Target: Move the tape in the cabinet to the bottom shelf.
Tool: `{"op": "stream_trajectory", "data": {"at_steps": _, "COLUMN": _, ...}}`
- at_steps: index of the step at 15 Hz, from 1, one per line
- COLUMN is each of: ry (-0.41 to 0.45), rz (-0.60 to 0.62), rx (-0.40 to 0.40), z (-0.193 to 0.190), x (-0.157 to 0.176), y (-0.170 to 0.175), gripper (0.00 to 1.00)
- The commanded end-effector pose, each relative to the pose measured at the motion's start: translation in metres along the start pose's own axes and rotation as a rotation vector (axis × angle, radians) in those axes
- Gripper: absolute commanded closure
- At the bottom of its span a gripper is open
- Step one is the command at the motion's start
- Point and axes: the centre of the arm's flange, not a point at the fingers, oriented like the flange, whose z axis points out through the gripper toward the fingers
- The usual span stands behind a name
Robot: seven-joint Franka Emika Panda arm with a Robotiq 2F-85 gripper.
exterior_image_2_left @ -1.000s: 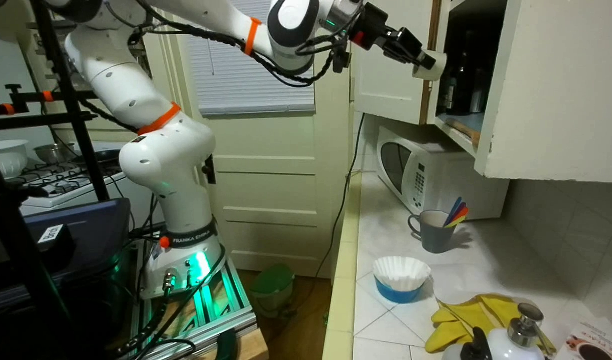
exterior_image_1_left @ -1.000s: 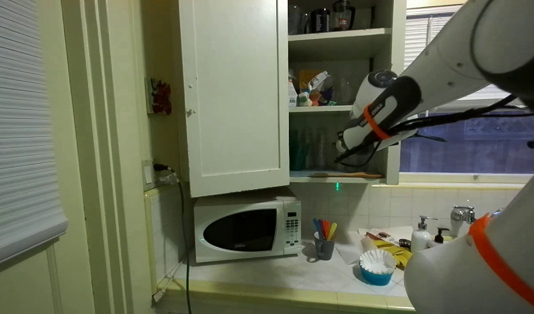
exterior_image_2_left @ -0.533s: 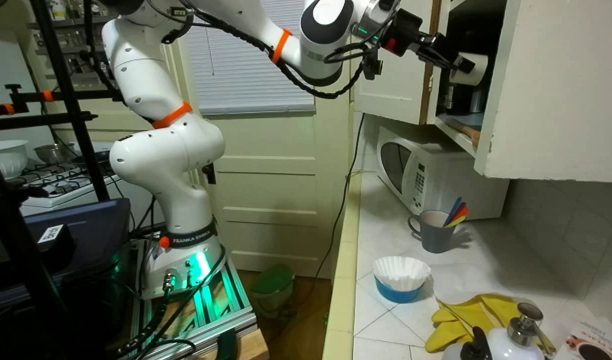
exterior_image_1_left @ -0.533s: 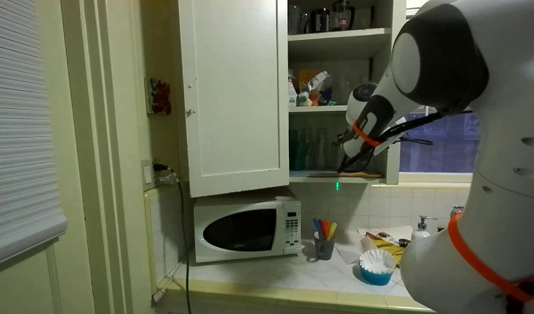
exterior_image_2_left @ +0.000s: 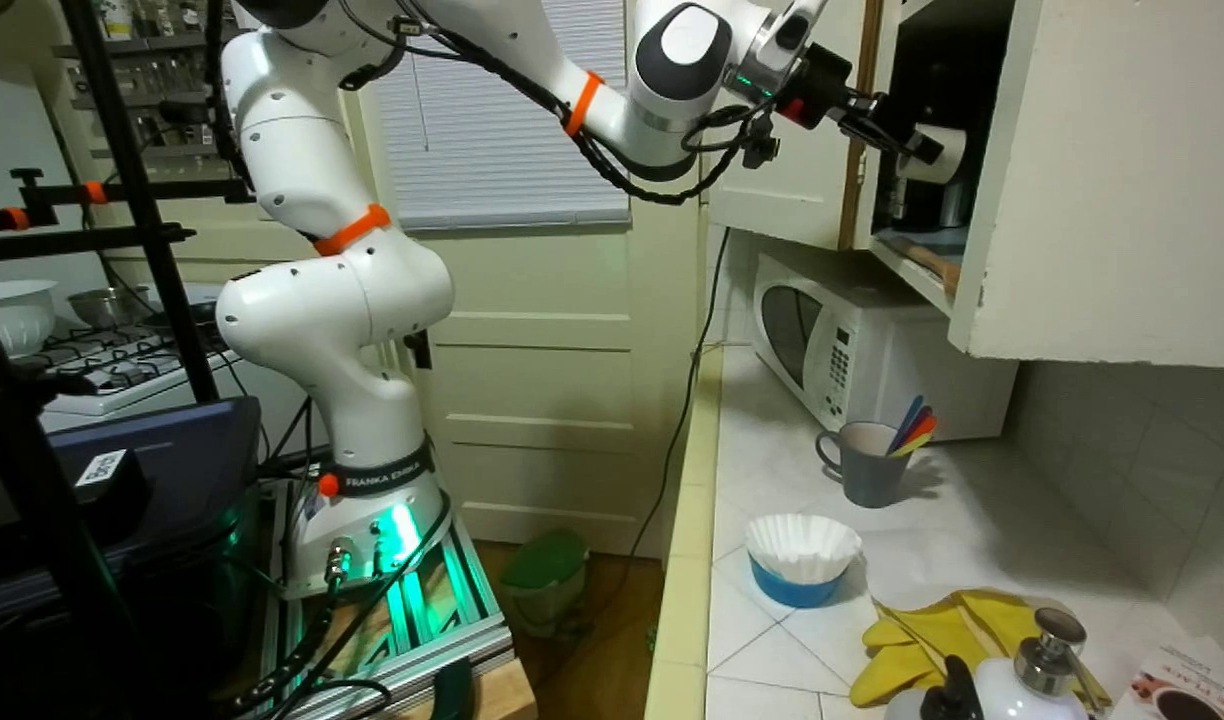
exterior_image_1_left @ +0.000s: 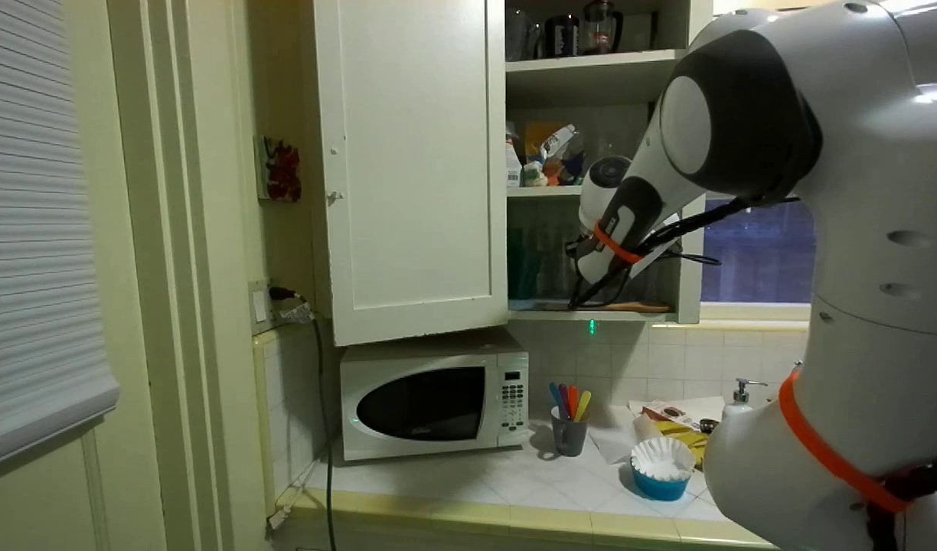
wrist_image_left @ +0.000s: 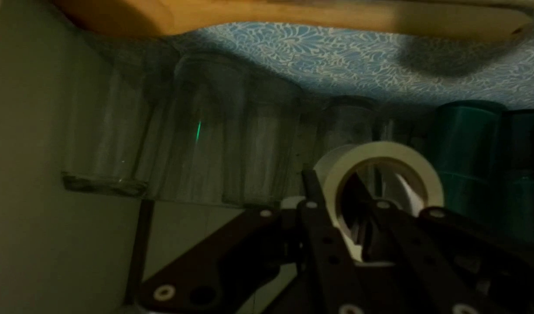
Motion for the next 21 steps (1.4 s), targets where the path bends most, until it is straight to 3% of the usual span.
{"op": "stream_trajectory", "data": {"at_steps": 1, "ry": -0.014, "rz": 0.012, "rx": 0.005, "z": 0.005, "x": -0.003, "y": 0.000, "gripper": 0.83}}
{"op": "stream_trajectory", "data": {"at_steps": 3, "ry": -0.030, "rz": 0.025, "rx": 0.013, "z": 0.012, "x": -0.007, "y": 0.002, "gripper": 0.83}}
{"op": "stream_trajectory", "data": {"at_steps": 4, "ry": -0.001, "rz": 0.031, "rx": 0.008, "z": 0.005, "x": -0.005, "y": 0.005, "gripper": 0.96}}
{"op": "stream_trajectory", "data": {"at_steps": 21, "ry": -0.093, "rz": -0.023, "rx": -0.029, "z": 0.094, "x": -0.009, "y": -0.019, "gripper": 0.96}}
